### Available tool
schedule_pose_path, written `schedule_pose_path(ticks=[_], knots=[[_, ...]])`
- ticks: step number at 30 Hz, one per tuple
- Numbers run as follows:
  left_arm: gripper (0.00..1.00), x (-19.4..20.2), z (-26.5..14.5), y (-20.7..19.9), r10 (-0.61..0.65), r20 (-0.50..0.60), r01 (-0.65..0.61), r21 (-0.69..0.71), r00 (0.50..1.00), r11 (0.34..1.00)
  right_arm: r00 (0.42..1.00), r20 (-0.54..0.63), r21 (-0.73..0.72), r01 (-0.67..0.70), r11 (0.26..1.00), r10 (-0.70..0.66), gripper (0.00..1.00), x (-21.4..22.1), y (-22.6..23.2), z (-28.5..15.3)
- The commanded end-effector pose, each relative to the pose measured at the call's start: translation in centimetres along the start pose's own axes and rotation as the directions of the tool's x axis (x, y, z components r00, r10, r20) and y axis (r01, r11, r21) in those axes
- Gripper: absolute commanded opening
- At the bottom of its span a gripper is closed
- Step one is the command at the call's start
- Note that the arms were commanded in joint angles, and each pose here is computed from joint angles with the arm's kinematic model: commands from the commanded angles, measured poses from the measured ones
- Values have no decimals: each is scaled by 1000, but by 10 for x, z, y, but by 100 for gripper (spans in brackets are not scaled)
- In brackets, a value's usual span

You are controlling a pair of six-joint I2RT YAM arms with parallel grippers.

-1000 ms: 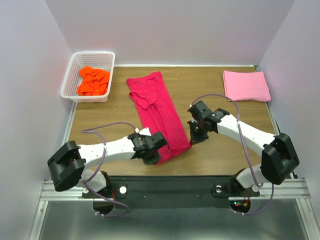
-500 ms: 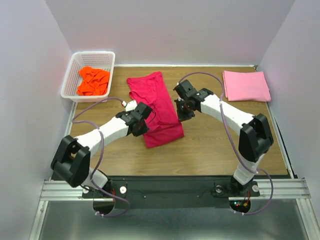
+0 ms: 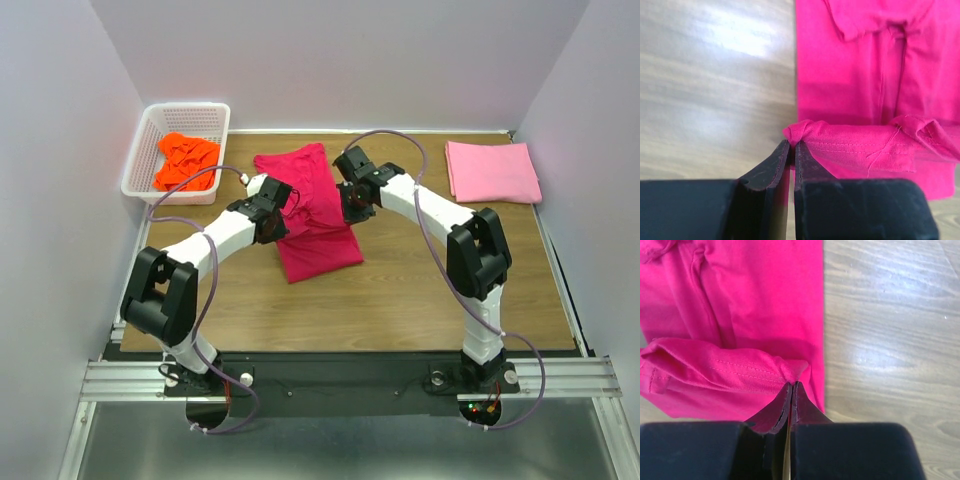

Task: Fold and stack the t-shirts
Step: Fold the tshirt

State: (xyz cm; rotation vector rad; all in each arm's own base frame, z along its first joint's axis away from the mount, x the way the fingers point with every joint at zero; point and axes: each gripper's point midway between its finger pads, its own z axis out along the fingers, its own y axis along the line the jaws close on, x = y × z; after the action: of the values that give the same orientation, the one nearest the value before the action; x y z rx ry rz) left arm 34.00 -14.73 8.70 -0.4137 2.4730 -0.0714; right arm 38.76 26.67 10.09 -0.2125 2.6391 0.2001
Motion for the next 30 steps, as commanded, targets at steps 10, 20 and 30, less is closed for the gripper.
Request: schedule_pose_path(ticks=[10, 20, 30], knots=[[0, -36, 8, -7, 39, 69, -40, 13, 997, 999, 987, 159, 53, -43, 998, 34, 1, -54, -10, -13], [0, -35, 19, -10, 38, 59, -39, 15, 998, 999, 985, 168, 69, -51, 996, 39, 1, -58, -12, 0], [0, -31, 31, 0, 28, 53, -27, -23, 998, 999, 981, 191, 71, -43, 997, 28, 1, -63, -11, 17]])
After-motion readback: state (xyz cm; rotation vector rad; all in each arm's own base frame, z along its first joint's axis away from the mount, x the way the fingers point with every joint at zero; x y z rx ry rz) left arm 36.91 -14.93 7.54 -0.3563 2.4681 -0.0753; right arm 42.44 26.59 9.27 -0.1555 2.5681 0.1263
